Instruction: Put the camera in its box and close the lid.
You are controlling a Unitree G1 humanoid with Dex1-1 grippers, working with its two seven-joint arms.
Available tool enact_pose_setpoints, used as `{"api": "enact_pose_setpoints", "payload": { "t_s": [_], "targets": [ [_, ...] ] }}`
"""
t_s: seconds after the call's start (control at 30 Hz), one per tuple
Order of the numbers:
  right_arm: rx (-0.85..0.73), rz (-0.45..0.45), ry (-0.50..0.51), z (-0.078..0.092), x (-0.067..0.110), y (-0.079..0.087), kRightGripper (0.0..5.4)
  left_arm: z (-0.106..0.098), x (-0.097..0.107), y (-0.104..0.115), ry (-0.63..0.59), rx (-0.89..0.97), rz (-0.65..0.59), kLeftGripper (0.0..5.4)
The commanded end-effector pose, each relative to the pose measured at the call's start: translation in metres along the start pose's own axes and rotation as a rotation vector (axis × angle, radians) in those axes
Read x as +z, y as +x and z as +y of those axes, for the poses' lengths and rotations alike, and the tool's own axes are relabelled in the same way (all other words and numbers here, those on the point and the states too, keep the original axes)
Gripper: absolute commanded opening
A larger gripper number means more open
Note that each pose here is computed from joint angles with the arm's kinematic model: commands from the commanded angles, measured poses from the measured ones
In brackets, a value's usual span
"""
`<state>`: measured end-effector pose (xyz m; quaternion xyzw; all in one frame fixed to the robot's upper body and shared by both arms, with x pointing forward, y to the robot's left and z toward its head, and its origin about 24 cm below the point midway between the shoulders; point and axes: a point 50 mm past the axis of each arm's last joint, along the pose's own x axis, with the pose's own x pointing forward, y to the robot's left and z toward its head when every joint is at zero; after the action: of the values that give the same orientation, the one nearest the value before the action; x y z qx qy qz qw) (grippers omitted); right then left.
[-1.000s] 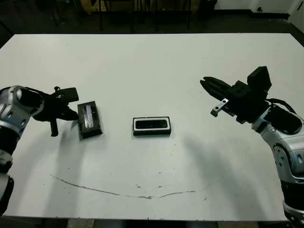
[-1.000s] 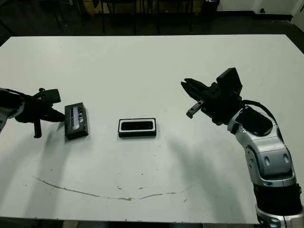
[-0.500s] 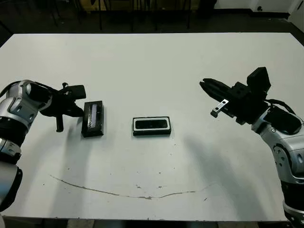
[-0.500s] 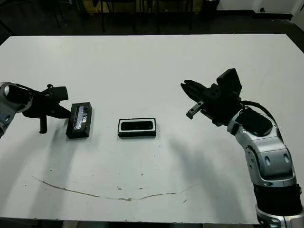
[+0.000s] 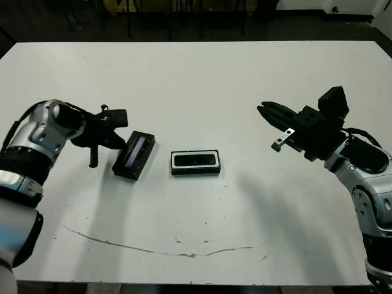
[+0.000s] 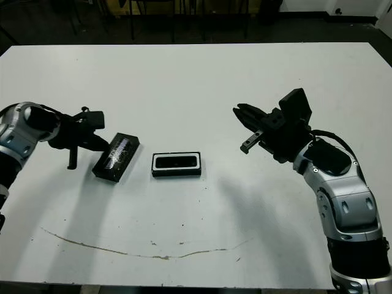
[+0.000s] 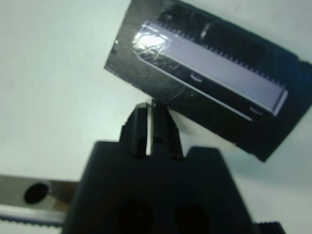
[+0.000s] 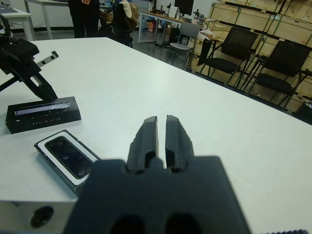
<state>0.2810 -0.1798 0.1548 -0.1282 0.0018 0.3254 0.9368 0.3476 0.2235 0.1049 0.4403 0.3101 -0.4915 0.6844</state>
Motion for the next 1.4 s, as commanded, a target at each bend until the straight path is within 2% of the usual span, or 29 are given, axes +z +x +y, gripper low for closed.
{"api": "enact_pose_setpoints", "payload": {
  "t_s": [0.03, 0.23, 0.5, 0.6, 0.7, 0.83, 0.9, 1.03, 1.2, 1.4],
  "targets": [
    [-0.001, 0.030, 0.006, 0.000, -0.006, -0.003, 0.01, -0.012, -0.007, 0.014, -0.022, -0.060, 0.043, 0.00],
    [0.000, 0.027, 0.009, 0.000, -0.005, -0.004, 0.01, -0.010, -0.016, -0.002, -0.032, 0.115, 0.063, 0.00],
    [0.010, 0.018, 0.000, 0.000, -0.005, -0.004, 0.01, -0.019, -0.020, -0.047, 0.016, 0.548, 0.017, 0.00],
    [0.010, 0.024, 0.004, 0.001, -0.004, -0.004, 0.01, -0.023, -0.014, -0.068, 0.005, 0.665, -0.075, 0.00],
    [0.025, 0.008, 0.008, 0.001, -0.005, -0.003, 0.01, -0.033, -0.004, -0.087, -0.020, 0.807, -0.227, 0.00],
    [0.025, 0.005, 0.007, 0.001, -0.006, -0.003, 0.01, -0.055, 0.011, -0.100, -0.146, 0.937, -0.467, 0.00],
    [0.018, 0.021, 0.004, 0.002, -0.005, -0.002, 0.00, -0.068, 0.016, -0.102, -0.195, 0.947, -0.514, 0.09],
    [0.014, 0.030, 0.003, 0.003, -0.004, -0.002, 0.00, -0.085, 0.023, -0.101, -0.270, 0.884, -0.483, 0.64],
    [0.016, 0.021, 0.013, 0.006, -0.005, -0.001, 0.00, -0.097, 0.026, -0.081, -0.342, 0.838, -0.444, 1.54],
    [0.008, 0.030, 0.019, 0.006, -0.006, -0.002, 0.00, -0.105, 0.026, -0.058, -0.314, 0.815, -0.325, 2.62]
  ]
}}
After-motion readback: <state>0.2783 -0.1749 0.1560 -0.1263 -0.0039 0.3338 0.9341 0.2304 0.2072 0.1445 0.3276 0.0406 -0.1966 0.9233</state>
